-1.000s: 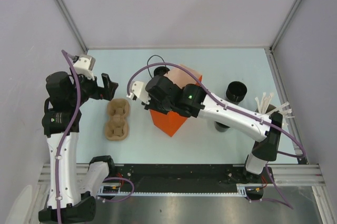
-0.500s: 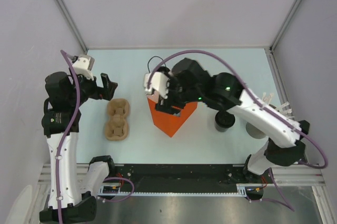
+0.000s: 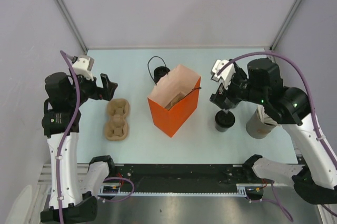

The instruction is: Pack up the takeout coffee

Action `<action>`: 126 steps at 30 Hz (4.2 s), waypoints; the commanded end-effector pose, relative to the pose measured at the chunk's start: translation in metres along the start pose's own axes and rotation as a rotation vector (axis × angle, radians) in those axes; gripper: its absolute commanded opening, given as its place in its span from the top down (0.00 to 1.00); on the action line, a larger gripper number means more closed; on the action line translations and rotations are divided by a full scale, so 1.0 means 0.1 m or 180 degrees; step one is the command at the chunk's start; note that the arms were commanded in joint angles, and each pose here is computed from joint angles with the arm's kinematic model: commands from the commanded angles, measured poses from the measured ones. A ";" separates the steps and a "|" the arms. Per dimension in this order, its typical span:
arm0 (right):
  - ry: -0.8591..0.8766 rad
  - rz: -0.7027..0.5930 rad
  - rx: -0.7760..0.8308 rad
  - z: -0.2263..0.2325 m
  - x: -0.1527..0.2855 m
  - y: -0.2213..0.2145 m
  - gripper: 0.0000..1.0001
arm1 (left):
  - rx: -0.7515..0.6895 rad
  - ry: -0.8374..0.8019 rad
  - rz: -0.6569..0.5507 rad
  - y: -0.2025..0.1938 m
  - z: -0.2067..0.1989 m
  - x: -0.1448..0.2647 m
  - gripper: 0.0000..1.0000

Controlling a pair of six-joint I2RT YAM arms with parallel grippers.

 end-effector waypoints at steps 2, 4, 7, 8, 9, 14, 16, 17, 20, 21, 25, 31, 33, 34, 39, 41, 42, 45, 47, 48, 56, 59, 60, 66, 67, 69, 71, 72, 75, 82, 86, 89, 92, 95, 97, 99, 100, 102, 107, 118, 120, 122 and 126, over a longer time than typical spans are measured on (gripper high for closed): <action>-0.0093 0.0367 -0.0261 -0.09 -0.09 -0.53 0.00 | 0.0033 -0.0045 -0.0122 0.05 -0.02 0.02 0.00; -0.0008 0.0581 -0.0479 -0.11 -0.11 -0.75 0.00 | 0.0033 -0.0050 -0.0123 0.05 -0.02 0.02 0.00; 0.0128 0.0818 -0.0667 -0.12 -0.14 -1.01 0.02 | 0.0027 -0.0054 -0.0129 0.05 -0.02 0.02 0.00; 0.0178 0.0887 -0.0709 -0.13 -0.17 -1.08 0.02 | 0.0023 -0.0057 -0.0133 0.05 -0.03 0.03 0.00; 0.0225 0.0932 -0.0742 -0.14 -0.19 -1.15 0.03 | 0.0031 -0.0054 -0.0128 0.05 -0.03 0.02 0.00; 0.0522 0.1202 -0.0959 -0.07 -0.36 -1.43 0.11 | 0.0028 -0.0054 -0.0130 0.04 -0.03 0.03 0.00; 0.0626 0.1302 -0.1039 -0.04 -0.44 -1.52 0.14 | 0.0023 -0.0054 -0.0130 0.04 -0.03 0.03 0.00; 0.0627 0.1334 -0.1059 -0.04 -0.46 -1.55 0.16 | 0.0026 -0.0055 -0.0126 0.04 -0.03 0.03 0.00; 0.0632 0.1462 -0.1104 0.00 -0.55 -1.69 0.21 | 0.0029 -0.0064 -0.0127 0.04 -0.03 0.02 0.00; 0.0608 0.1466 -0.1093 -0.01 -0.58 -1.72 0.23 | 0.0030 -0.0069 -0.0129 0.04 -0.03 0.02 0.00; 0.0582 0.1585 -0.1091 0.05 -0.68 -1.84 0.31 | 0.0033 -0.0092 -0.0115 0.03 -0.03 0.01 0.00; 0.0543 0.1705 -0.1064 0.09 -0.77 -1.94 0.46 | 0.0035 -0.0087 -0.0115 0.03 -0.03 0.01 0.00; 0.0504 0.1758 -0.1057 0.10 -0.80 -1.98 0.49 | 0.0035 -0.0087 -0.0115 0.03 -0.03 0.01 0.00; 0.0489 0.1774 -0.1048 0.10 -0.81 -2.00 0.50 | 0.0031 -0.0091 -0.0119 0.04 -0.03 0.01 0.00; 0.0380 0.1850 -0.1039 0.10 -0.85 -2.08 0.56 | 0.0044 -0.0097 -0.0117 0.03 -0.03 0.01 0.00; 0.0360 0.1865 -0.1033 0.11 -0.86 -2.09 0.58 | 0.0044 -0.0102 -0.0118 0.04 -0.03 0.01 0.00; 0.0360 0.1878 -0.1030 0.11 -0.86 -2.10 0.59 | 0.0045 -0.0107 -0.0114 0.03 -0.04 0.01 0.00; 0.0356 0.1883 -0.1030 0.11 -0.87 -2.10 0.63 | 0.0043 -0.0101 -0.0117 0.03 -0.04 0.01 0.00; 0.0359 0.1894 -0.1018 0.12 -0.87 -2.10 0.64 | 0.0046 -0.0097 -0.0118 0.03 -0.03 0.01 0.00; 0.0364 0.1902 -0.1006 0.13 -0.88 -2.10 0.65 | 0.0044 -0.0101 -0.0118 0.03 -0.03 0.01 0.00; 0.0350 0.1993 -0.1000 0.16 -0.92 -2.16 0.66 | 0.0046 -0.0102 -0.0119 0.03 -0.03 0.01 0.00; 0.0339 0.2019 -0.0994 0.17 -0.92 -2.18 0.67 | 0.0042 -0.0105 -0.0123 0.03 -0.04 0.01 0.00; 0.0344 0.2032 -0.0988 0.18 -0.93 -2.19 0.67 | 0.0053 -0.0103 -0.0114 0.02 -0.03 0.01 0.00; 0.0322 0.2069 -0.0947 0.20 -0.91 -2.19 0.81 | 0.0049 -0.0101 -0.0123 0.02 -0.04 0.02 0.00; 0.0308 0.2080 -0.0932 0.20 -0.91 -2.19 0.84 | 0.0052 -0.0102 -0.0119 0.02 -0.04 0.01 0.00; 0.0281 0.2077 -0.0915 0.20 -0.89 -2.18 0.94 | 0.0050 -0.0106 -0.0120 0.02 -0.04 0.01 0.00; 0.0255 0.2089 -0.0880 0.20 -0.88 -2.17 0.99 | 0.0047 -0.0097 -0.0118 0.02 -0.04 0.02 0.00; 0.0235 0.2089 -0.0877 0.20 -0.87 -2.17 1.00 | 0.0052 -0.0102 -0.0119 0.02 -0.04 0.01 0.00; 0.0153 0.1998 -0.0802 0.18 -0.84 -2.10 1.00 | 0.0062 -0.0093 -0.0115 0.01 -0.03 0.01 0.00; -0.0047 0.1534 -0.0682 0.03 -0.66 -1.66 1.00 | 0.0052 -0.0099 -0.0139 0.02 -0.03 0.02 0.00; -0.0219 0.1183 -0.0591 -0.09 -0.52 -1.32 1.00 | 0.0067 -0.0087 -0.0131 0.01 -0.03 0.03 0.00; -0.0456 0.0924 -0.0504 -0.22 -0.38 -1.05 1.00 | 0.0062 -0.0078 -0.0152 0.01 -0.03 0.04 0.00; -0.0761 0.0641 -0.0451 -0.40 -0.22 -0.78 1.00 | 0.0074 -0.0077 -0.0159 0.01 -0.03 0.05 0.00; -0.0920 0.0435 -0.0445 -0.52 -0.14 -0.58 1.00 | 0.0075 -0.0075 -0.0173 0.02 -0.03 0.06 0.00; -0.0957 0.0217 -0.0415 -0.57 -0.06 -0.38 1.00 | 0.0079 -0.0085 -0.0172 0.01 -0.03 0.05 0.00; -0.1001 -0.0023 -0.0425 -0.62 0.01 -0.16 1.00 | 0.0087 -0.0076 -0.0172 0.01 -0.02 0.06 0.00; -0.0944 -0.0113 -0.0428 -0.62 0.02 -0.09 1.00 | 0.0085 -0.0085 -0.0178 0.01 -0.02 0.06 0.00; -0.0863 -0.0243 -0.0436 -0.64 -0.01 0.04 1.00 | 0.0090 -0.0081 -0.0175 0.01 -0.02 0.06 0.00; -0.0446 -0.0489 -0.0430 -0.64 -0.12 0.40 1.00 | 0.0101 -0.0062 -0.0180 0.00 -0.01 0.07 0.00; 0.0451 -0.0300 -0.0341 -0.18 -0.64 0.77 1.00 | 0.0130 -0.0035 -0.0184 0.00 0.02 0.06 0.00; 0.0526 -0.0242 -0.0321 -0.10 -0.70 0.79 1.00 | 0.0133 -0.0042 -0.0173 -0.01 0.02 0.05 0.00; 0.0662 -0.0107 -0.0295 0.03 -0.81 0.75 1.00 | 0.0142 -0.0038 -0.0168 -0.01 0.03 0.05 0.00; 0.0771 0.0208 -0.0233 0.17 -0.99 0.64 1.00 | 0.0145 -0.0044 -0.0165 -0.01 0.03 0.04 0.00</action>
Point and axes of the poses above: each gripper's point midway between its finger pads, its own x axis back along the fingers, its own z axis along the line the jaws close on, y = z × x, the point moved 7 cm from there along x, back along the fingers, and after that the axes turned 7 degrees about -x, right-handed, at the moved point
